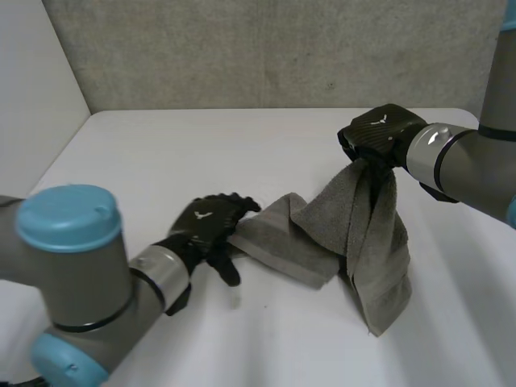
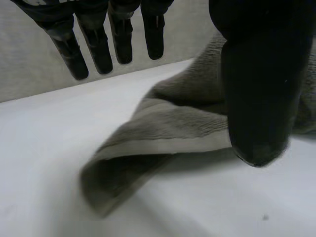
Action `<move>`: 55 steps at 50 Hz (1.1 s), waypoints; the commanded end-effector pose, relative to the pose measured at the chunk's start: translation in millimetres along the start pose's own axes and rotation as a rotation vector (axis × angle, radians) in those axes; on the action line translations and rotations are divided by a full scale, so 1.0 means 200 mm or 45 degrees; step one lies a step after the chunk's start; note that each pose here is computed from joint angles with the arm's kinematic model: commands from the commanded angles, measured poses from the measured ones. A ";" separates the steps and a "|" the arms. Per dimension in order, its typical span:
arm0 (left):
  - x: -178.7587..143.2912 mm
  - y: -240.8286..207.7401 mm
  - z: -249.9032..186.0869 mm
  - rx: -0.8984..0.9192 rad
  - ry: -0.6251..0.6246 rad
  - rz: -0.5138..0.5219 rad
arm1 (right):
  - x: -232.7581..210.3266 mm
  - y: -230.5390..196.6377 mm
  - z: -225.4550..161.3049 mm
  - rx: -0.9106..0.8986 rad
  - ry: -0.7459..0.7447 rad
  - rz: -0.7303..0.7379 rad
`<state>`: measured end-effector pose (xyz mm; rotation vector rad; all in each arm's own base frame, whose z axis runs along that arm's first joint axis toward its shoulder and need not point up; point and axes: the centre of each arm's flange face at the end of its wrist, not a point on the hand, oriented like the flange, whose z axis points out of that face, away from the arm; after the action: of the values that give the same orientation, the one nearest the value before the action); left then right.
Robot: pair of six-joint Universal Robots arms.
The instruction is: Fold the towel.
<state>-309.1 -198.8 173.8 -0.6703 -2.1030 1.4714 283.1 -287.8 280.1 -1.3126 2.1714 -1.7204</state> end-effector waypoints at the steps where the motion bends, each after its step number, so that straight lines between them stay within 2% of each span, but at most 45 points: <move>1: 0.20 0.09 0.12 -0.031 0.139 0.033 | 0.01 0.03 -0.01 0.021 0.041 -0.002; 7: 0.30 0.21 0.18 -0.088 0.208 0.057 | 0.08 0.06 0.00 0.029 0.098 0.068; 17: 0.35 0.32 0.31 -0.103 0.242 0.137 | 0.14 0.10 0.01 0.019 0.120 0.157; 23: 0.35 0.31 0.36 -0.068 0.221 0.188 | 0.13 0.12 0.01 0.007 0.111 0.159; 32: 0.35 0.29 0.39 -0.045 0.198 0.191 | 0.10 0.13 0.02 -0.004 0.094 0.152; 49: 0.31 -0.01 0.29 0.157 0.099 0.172 | 0.12 0.13 0.02 -0.007 0.103 0.145; 53: 0.21 -0.11 0.23 0.194 0.031 0.147 | 0.18 0.13 -0.02 -0.044 0.126 0.139; 55: 0.04 -0.25 0.15 0.262 -0.071 0.121 | 0.20 0.14 -0.05 -0.075 0.128 0.128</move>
<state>-388.1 -204.5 168.1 -0.8039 -1.9310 1.6209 253.4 -306.4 268.8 -1.1165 2.2540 -1.7541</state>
